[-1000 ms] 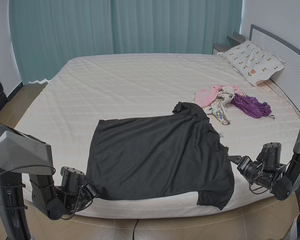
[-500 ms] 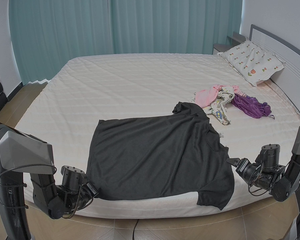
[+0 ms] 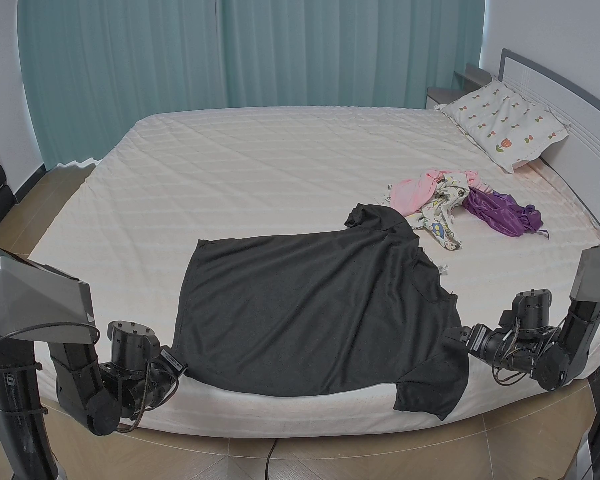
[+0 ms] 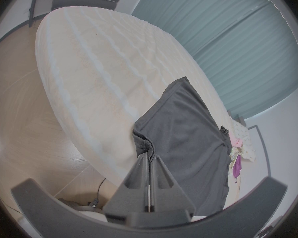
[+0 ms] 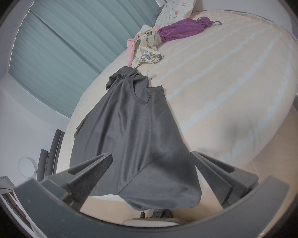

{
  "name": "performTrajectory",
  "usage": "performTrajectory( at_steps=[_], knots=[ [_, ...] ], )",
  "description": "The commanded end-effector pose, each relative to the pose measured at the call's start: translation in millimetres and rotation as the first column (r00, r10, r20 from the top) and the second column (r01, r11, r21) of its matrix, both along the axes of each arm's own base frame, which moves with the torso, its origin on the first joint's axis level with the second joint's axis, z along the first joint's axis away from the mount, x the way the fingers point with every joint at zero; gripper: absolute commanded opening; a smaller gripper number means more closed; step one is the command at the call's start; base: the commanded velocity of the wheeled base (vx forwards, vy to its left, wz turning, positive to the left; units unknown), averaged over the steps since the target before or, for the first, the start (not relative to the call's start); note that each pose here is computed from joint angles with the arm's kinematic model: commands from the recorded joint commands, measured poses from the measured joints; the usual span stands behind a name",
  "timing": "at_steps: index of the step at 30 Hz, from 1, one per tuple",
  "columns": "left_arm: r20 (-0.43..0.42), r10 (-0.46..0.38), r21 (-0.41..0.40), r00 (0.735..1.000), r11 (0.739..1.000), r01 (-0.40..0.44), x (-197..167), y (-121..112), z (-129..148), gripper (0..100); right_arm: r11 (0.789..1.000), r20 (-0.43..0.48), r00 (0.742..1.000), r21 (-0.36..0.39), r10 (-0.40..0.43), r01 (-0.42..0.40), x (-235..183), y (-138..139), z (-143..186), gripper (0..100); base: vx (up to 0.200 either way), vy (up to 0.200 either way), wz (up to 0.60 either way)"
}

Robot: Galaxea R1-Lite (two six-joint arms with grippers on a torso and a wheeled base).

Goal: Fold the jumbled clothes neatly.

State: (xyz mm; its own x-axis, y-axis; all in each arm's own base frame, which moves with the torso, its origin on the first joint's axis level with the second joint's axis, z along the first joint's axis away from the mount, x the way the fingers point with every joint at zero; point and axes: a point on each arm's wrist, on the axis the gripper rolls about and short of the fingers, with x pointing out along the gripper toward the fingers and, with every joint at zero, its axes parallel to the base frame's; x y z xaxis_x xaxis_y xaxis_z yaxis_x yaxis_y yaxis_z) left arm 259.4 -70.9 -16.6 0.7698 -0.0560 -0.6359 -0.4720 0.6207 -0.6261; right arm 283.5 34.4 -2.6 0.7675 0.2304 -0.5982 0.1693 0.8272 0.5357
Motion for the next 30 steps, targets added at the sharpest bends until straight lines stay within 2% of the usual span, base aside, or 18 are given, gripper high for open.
performTrajectory(
  at_steps=[1, 8, 9, 16, 20, 23, 26, 29, 30],
  knots=[
    [0.034, 0.026, -0.041, 0.999, 0.999, -0.025, 1, 1, 7, 0, 1.0, -0.038, 0.999, 0.004, -0.009, 0.009, 17, -10, -22, 100, 0.0, 0.0, 0.0],
    [0.056, 0.048, -0.073, 0.997, 0.996, -0.044, 3, 1, 11, 0, 0.999, -0.053, 0.998, -0.033, 0.023, -0.024, 31, -12, -39, 100, 0.0, 0.0, 0.0],
    [0.059, 0.05, -0.073, 0.997, 0.996, -0.045, 4, 1, 12, 0, 0.999, -0.055, 0.998, -0.036, 0.024, -0.026, 33, -12, -41, 0, 0.0, 0.0, 0.0],
    [0.121, 0.054, -0.079, 0.991, 0.996, -0.045, 15, 1, 23, 0, 0.999, -0.004, 1.0, -0.034, 0.001, -0.001, 62, -20, -37, 0, 0.0, 0.0, 0.0],
    [0.161, 0.06, -0.055, 0.985, 0.997, -0.051, 27, 7, 26, 0, 1.0, 0.09, 0.996, -0.008, -0.005, 0.006, 92, -30, -26, 0, 0.0, 0.0, 0.0],
    [0.178, 0.084, -0.069, 0.98, 0.995, -0.072, 35, 12, 28, 0, 1.0, 0.149, 0.989, 0.001, 0.009, -0.009, 108, -30, -19, 0, 0.0, 0.0, 0.0],
    [0.166, 0.09, -0.071, 0.982, 0.994, -0.079, 38, 14, 22, 0, 1.0, 0.174, 0.984, 0.004, 0.028, -0.029, 116, -26, -18, 0, 0.0, 0.0, 0.0],
    [0.122, 0.091, -0.062, 0.988, 0.995, -0.084, 42, 13, 4, 0, 0.998, 0.17, 0.984, 0.01, 0.062, -0.065, 123, -17, -28, 0, 0.0, 0.0, 0.0],
    [0.116, 0.091, -0.06, 0.989, 0.995, -0.085, 42, 12, 2, 0, 0.998, 0.171, 0.983, 0.01, 0.062, -0.065, 125, -16, -30, 100, 0.0, 0.0, 0.0]
  ],
)
